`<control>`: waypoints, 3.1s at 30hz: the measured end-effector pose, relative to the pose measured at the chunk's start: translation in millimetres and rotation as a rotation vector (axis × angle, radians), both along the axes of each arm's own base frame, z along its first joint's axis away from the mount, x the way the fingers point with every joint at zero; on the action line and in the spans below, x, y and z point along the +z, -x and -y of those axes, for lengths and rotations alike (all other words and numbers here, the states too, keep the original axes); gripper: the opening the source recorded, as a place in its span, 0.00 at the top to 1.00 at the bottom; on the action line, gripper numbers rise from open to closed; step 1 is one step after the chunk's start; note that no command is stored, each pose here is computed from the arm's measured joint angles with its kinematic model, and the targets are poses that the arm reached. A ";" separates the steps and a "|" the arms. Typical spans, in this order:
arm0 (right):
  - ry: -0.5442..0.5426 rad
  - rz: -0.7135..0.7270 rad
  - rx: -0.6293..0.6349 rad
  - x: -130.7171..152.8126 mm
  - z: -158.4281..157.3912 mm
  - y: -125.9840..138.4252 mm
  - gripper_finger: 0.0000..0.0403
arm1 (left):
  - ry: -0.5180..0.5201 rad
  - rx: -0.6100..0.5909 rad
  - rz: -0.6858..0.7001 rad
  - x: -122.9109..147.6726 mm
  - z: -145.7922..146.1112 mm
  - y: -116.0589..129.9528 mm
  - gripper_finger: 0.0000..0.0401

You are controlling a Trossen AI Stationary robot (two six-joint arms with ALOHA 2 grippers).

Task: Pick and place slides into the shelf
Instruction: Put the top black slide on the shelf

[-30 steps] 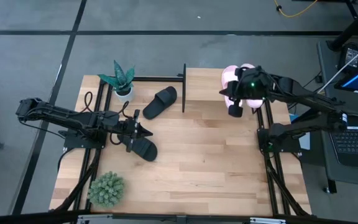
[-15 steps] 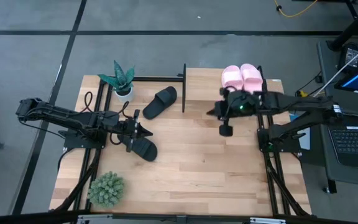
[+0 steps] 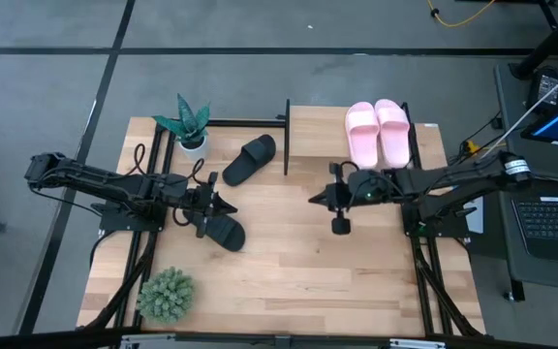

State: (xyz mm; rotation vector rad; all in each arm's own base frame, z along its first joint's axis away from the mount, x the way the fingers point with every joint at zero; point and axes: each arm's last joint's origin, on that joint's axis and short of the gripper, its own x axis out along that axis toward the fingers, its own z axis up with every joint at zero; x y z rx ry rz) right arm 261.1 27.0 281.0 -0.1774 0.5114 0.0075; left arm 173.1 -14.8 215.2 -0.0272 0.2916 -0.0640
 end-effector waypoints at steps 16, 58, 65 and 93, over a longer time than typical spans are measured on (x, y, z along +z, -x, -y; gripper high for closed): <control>-0.002 0.143 0.021 -55.1 -16.6 12.5 0.99 | 0.029 0.000 0.002 0.4 0.2 0.0 1.00; 0.011 0.299 -0.086 -85.4 17.9 26.8 0.97 | -0.214 0.237 -0.160 19.2 -87.7 -33.1 1.00; 0.037 0.298 -0.082 -85.2 19.3 26.6 0.97 | -0.335 0.335 -0.278 10.6 -101.1 -44.5 1.00; -0.058 0.307 -0.067 -84.7 22.1 26.2 0.97 | -0.803 0.433 -0.688 -11.6 -97.3 -89.3 0.75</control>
